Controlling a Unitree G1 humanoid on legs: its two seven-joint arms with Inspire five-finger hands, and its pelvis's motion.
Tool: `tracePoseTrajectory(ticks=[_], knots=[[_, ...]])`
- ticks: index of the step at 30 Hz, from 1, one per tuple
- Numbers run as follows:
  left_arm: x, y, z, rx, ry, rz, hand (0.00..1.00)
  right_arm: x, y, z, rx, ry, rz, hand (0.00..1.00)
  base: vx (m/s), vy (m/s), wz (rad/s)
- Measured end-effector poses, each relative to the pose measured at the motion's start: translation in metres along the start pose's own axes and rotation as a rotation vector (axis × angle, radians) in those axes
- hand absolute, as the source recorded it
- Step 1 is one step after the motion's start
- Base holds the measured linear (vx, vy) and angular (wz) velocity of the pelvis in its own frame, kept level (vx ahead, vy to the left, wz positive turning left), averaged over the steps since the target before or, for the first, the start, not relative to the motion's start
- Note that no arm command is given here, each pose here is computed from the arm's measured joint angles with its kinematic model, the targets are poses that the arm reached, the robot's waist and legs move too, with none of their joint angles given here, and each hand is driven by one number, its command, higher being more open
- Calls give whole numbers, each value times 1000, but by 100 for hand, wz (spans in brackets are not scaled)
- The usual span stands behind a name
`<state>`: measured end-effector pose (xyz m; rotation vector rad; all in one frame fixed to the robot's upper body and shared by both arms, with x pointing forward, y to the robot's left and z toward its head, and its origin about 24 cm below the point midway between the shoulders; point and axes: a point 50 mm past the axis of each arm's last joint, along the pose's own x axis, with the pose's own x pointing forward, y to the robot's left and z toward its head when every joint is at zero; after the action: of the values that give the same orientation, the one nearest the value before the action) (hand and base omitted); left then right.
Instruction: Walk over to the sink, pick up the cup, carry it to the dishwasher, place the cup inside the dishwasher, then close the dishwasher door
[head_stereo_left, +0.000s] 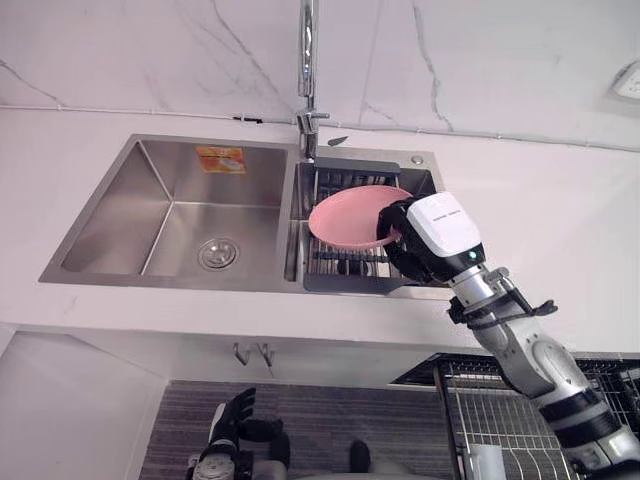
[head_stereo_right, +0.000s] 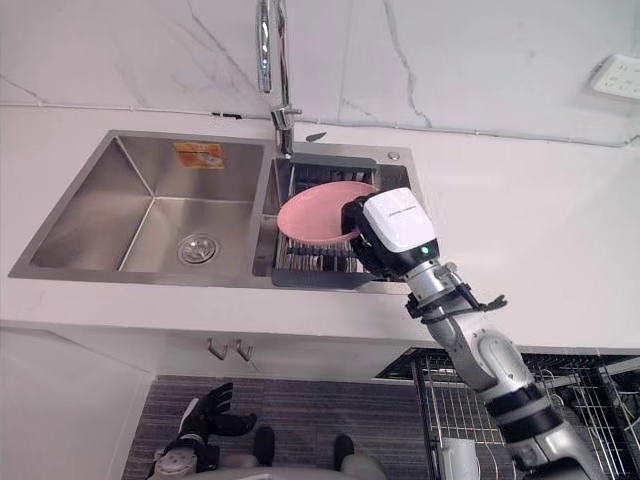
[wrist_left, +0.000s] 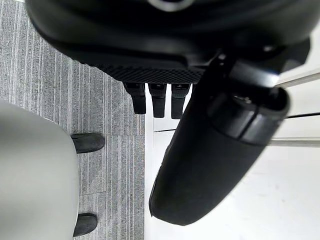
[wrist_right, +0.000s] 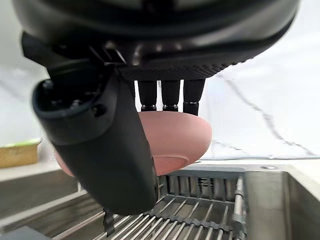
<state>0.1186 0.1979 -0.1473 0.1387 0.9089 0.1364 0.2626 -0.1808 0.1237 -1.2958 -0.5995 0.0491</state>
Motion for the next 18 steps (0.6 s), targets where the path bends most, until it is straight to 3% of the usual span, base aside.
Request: tracePoseTrajectory(ticks=[10, 18], knots=[[-1, -4, -7, 19, 36, -3, 90, -28, -26, 10, 186, 179, -304, 30, -8, -9, -3], [-2, -6, -9, 39, 42, -9, 90, -53, -18, 11, 257, 292, -306, 30, -47, -14, -6]])
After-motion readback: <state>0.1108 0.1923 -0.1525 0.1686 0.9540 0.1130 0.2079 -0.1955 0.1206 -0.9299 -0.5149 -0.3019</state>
